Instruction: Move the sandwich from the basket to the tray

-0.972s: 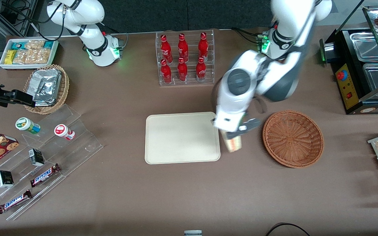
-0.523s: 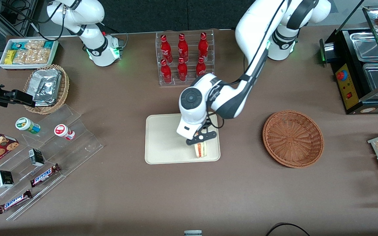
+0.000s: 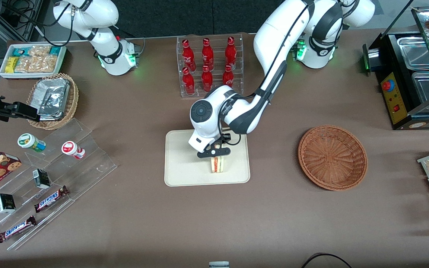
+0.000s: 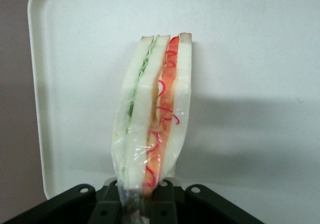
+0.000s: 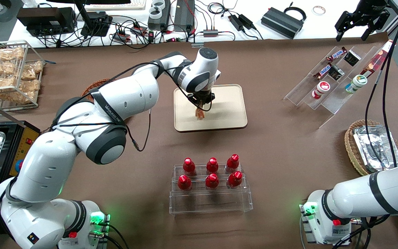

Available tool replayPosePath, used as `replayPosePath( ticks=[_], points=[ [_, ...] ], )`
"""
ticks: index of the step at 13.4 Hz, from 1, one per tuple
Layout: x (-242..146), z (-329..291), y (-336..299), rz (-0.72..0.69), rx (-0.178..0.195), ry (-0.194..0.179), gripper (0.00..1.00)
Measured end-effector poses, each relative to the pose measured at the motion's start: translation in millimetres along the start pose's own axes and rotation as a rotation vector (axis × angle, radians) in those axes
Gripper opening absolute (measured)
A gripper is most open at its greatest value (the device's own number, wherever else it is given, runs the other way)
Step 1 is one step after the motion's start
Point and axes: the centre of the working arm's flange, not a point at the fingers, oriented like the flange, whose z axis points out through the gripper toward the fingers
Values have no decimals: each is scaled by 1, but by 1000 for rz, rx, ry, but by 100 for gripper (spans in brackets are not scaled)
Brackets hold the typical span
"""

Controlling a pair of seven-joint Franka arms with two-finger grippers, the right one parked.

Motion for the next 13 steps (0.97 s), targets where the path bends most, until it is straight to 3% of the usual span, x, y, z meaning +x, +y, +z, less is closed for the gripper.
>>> replayPosePath(
  ticks=[2,5,8,10,12,13],
  points=[
    [-4,8,3,10,12,-2,15],
    [-4,6,4,12,13,4,26],
    [5,-14,-4,-30,35,4,59],
    [22,-69,-26,-111,50,25,79],
    [41,-144,-66,-180,31,50,98],
    [49,-179,-90,-212,11,61,99]
  ],
)
